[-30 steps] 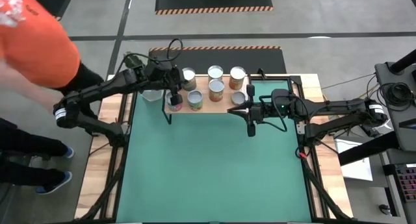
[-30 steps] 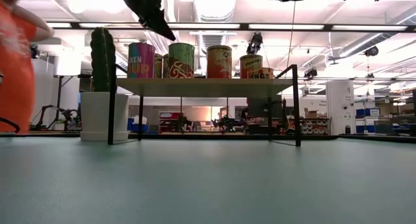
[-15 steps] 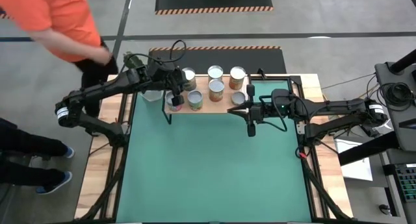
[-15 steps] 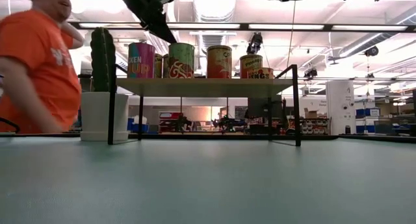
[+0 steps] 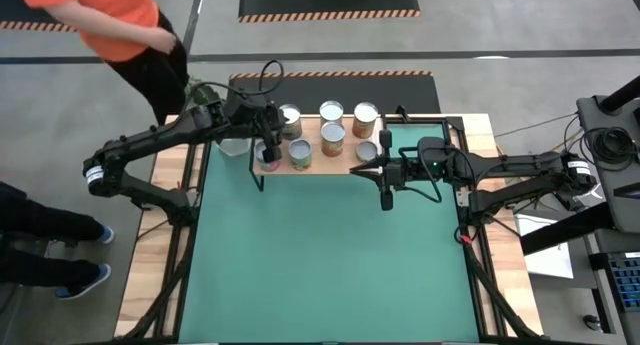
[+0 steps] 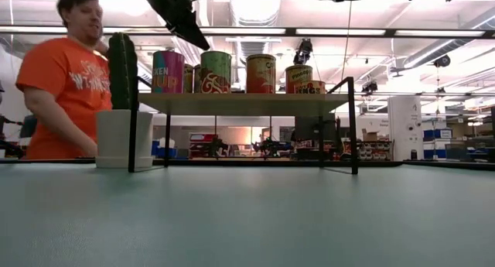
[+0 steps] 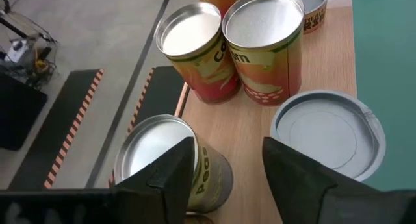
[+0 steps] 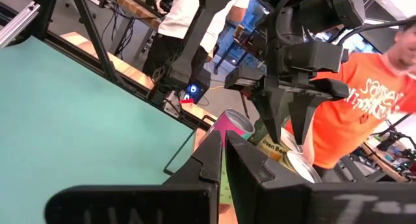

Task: Pick and place cans onto a shelf
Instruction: Adjust the canned goods on the shelf

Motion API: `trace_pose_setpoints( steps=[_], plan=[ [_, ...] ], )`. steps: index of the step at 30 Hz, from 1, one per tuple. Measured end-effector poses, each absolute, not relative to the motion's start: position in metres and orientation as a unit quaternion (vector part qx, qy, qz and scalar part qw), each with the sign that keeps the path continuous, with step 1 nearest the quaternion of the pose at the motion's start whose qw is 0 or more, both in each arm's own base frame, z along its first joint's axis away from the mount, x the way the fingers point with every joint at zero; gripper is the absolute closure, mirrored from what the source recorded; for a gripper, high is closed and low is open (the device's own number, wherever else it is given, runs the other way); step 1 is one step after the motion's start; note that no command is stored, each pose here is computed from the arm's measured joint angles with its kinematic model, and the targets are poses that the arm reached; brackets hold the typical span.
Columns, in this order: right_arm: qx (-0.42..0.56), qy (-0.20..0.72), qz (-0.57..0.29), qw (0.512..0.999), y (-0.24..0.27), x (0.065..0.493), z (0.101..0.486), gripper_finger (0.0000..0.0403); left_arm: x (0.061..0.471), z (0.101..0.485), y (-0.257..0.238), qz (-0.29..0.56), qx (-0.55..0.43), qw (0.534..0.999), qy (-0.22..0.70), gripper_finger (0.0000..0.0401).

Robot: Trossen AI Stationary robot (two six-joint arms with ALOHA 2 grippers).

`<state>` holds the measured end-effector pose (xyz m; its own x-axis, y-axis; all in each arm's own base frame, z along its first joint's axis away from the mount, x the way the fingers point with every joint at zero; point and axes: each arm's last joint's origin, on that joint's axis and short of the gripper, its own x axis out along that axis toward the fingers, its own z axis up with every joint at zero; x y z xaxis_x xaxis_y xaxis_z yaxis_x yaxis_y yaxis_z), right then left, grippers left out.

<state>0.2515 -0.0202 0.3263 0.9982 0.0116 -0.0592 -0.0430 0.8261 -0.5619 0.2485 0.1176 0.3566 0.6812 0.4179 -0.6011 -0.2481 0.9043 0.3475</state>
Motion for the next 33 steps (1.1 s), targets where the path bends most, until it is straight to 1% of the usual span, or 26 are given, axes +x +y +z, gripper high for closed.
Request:
trace_pose_setpoints(
  steps=[4, 15, 26, 28, 33],
  plan=[
    [-0.295, 0.027, 0.014, 0.955, -0.02, 0.252, 0.326, 0.0394, 0.25, 0.356, 0.118, 0.179, 0.134, 0.908, 0.355, 0.0235],
    [-0.294, 0.027, 0.014, 0.955, -0.02, 0.252, 0.326, 0.0394, 0.258, 0.35, 0.124, 0.18, 0.147, 0.903, 0.362, 0.0248],
    [-0.295, 0.027, 0.014, 0.955, -0.02, 0.251, 0.326, 0.0394, 0.244, 0.369, 0.117, 0.199, 0.158, 0.911, 0.325, 0.0258],
    [-0.296, 0.027, 0.014, 0.955, -0.02, 0.251, 0.326, 0.0394, 0.242, 0.372, 0.115, 0.19, 0.152, 0.917, 0.316, 0.0261],
    [-0.296, 0.027, 0.014, 0.955, -0.02, 0.251, 0.326, 0.0394, 0.239, 0.374, 0.109, 0.133, 0.123, 0.937, 0.299, 0.0267]
  ],
)
